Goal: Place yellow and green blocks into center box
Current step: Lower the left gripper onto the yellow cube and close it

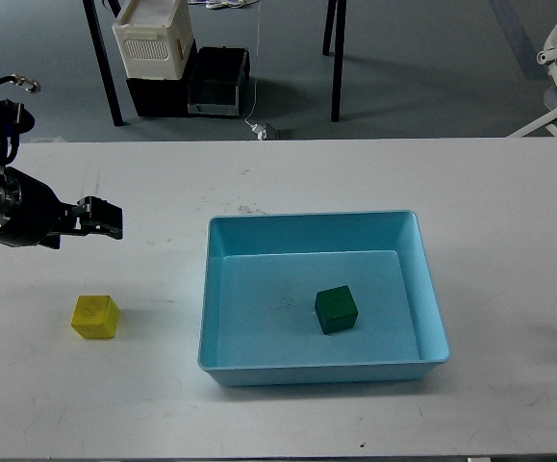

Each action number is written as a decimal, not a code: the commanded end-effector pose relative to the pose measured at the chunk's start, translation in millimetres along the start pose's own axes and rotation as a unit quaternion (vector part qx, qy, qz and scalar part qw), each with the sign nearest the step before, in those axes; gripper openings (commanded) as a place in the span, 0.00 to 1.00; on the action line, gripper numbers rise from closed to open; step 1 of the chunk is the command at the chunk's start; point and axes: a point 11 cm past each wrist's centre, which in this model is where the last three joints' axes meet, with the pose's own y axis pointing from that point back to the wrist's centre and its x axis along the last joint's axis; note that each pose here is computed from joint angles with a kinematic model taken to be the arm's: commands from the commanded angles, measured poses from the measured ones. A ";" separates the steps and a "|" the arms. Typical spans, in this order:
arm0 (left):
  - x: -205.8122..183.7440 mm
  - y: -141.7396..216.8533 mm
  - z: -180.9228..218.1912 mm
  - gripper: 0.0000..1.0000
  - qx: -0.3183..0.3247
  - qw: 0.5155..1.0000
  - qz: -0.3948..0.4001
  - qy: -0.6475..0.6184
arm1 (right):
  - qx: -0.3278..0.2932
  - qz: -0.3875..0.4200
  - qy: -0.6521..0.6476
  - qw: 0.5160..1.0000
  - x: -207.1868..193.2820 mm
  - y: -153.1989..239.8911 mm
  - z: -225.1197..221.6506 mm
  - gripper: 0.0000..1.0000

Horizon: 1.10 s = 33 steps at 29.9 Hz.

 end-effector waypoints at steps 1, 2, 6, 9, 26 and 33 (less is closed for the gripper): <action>-6.0 -10.9 11.6 1.00 0.029 0.998 -0.022 -0.045 | 0.002 -0.003 0.001 1.000 -1.6 -0.6 -1.3 1.00; -6.4 -13.6 16.6 1.00 0.031 0.998 -0.025 -0.054 | 0.004 -0.003 0.001 1.000 -2.0 -0.1 -2.8 1.00; -9.7 -22.9 22.8 1.00 0.044 0.996 -0.037 -0.075 | 0.006 -0.003 0.003 1.000 -2.8 0.5 -4.8 1.00; -15.0 -28.7 14.7 1.00 0.060 0.994 -0.048 -0.077 | 0.006 -0.001 0.003 1.000 -1.6 2.1 -4.7 1.00; -39.5 -60.2 -6.1 1.00 0.068 0.993 -0.090 -0.045 | 0.001 0.003 0.002 1.000 0.6 2.2 -1.6 1.00; -37.3 -66.1 -14.5 1.00 0.076 0.993 -0.088 -0.033 | 0.000 0.002 0.002 1.000 0.4 2.0 -1.0 1.00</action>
